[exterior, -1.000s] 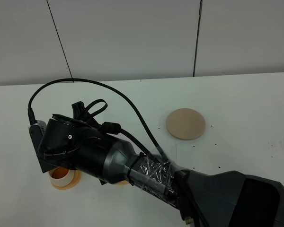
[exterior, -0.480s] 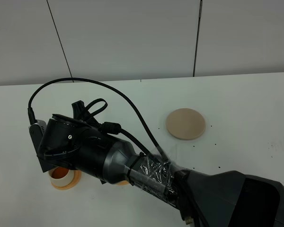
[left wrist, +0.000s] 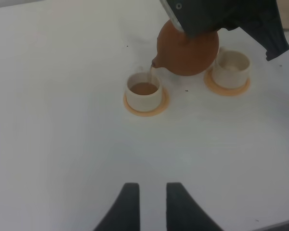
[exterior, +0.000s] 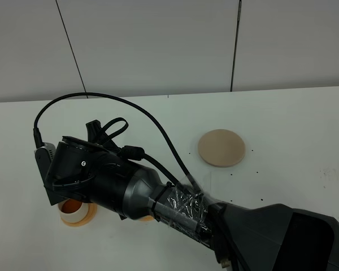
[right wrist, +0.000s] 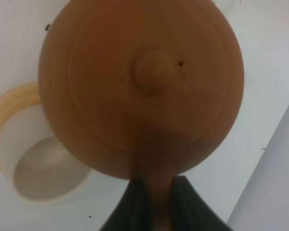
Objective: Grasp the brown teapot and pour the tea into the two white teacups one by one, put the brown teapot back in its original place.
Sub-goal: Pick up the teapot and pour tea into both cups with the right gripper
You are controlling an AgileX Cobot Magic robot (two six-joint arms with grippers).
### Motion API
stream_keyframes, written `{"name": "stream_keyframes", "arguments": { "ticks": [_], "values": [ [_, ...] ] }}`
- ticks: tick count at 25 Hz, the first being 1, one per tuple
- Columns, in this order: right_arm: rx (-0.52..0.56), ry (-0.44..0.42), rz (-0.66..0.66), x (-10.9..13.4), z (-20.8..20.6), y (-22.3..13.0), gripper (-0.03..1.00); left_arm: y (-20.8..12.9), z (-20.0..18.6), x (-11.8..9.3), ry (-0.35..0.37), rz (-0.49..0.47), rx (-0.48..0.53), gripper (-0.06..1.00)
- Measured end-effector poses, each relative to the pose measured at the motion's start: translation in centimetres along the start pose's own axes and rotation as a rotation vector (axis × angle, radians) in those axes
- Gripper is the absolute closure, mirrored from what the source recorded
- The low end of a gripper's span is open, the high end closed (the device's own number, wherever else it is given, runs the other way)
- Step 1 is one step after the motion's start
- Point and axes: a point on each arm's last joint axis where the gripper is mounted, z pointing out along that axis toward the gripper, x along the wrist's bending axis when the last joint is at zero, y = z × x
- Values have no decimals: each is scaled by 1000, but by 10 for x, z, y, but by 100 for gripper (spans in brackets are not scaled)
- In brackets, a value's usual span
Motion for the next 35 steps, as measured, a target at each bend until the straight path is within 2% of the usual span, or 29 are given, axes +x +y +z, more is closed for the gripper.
{"name": "stream_keyframes", "arguments": {
  "ticks": [35],
  "values": [
    [10,-25,-13,1,-3,4,87,0,0,0,0,0,0,74]
  ]
}}
